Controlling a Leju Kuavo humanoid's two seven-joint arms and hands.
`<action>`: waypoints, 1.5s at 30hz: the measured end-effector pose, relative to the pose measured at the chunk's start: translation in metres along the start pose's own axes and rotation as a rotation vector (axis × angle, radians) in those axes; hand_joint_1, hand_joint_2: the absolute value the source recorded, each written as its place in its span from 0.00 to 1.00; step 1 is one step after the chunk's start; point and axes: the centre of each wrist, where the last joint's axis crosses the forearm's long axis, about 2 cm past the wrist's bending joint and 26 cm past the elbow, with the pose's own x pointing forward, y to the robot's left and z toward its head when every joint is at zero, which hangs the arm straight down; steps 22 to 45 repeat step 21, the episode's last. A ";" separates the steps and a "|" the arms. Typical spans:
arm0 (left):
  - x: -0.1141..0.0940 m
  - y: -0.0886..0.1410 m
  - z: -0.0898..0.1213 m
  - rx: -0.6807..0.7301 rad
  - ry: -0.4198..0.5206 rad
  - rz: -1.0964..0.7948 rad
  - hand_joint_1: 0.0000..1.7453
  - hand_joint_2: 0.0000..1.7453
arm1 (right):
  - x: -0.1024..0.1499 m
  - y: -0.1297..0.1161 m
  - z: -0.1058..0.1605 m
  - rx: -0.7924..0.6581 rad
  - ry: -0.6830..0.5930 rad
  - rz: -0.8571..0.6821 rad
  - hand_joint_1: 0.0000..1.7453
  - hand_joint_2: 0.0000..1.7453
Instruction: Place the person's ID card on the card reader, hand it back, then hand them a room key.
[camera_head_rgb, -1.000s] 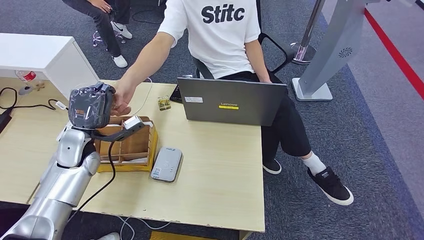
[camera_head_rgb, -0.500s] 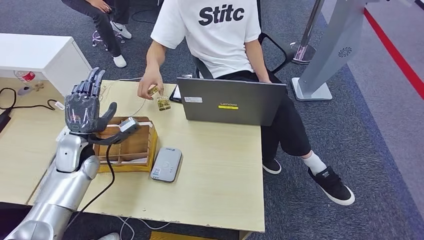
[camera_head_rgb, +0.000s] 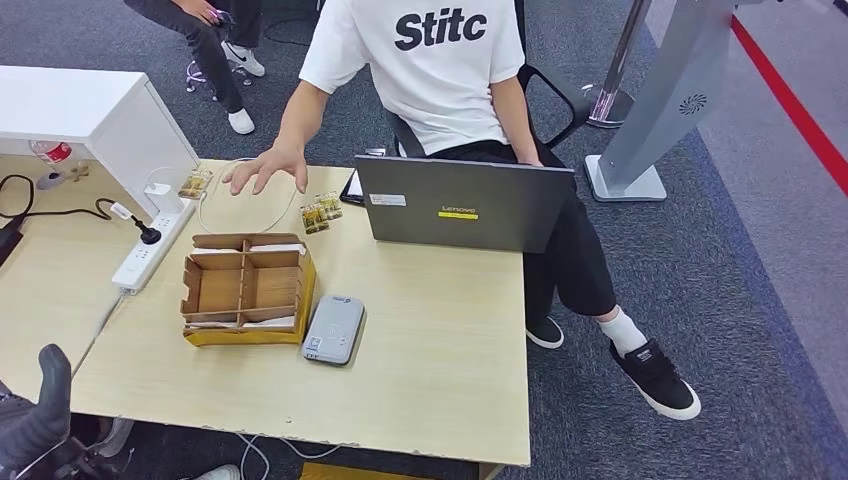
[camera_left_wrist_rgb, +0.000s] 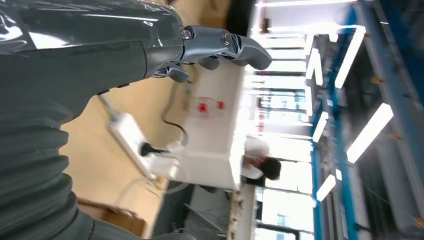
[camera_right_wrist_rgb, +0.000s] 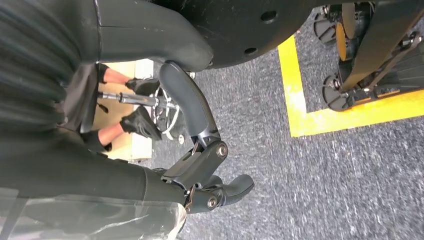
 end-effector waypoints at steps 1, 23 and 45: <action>-0.011 0.019 0.004 0.058 0.046 -0.021 0.00 1.00 | 0.000 0.001 0.000 0.002 0.004 0.009 0.00 1.00; -0.104 0.115 0.190 0.766 1.575 -0.580 1.00 1.00 | 0.004 0.006 0.002 0.032 -0.017 0.122 0.60 1.00; -0.104 0.115 0.190 0.766 1.575 -0.580 1.00 1.00 | 0.004 0.006 0.002 0.032 -0.017 0.122 0.60 1.00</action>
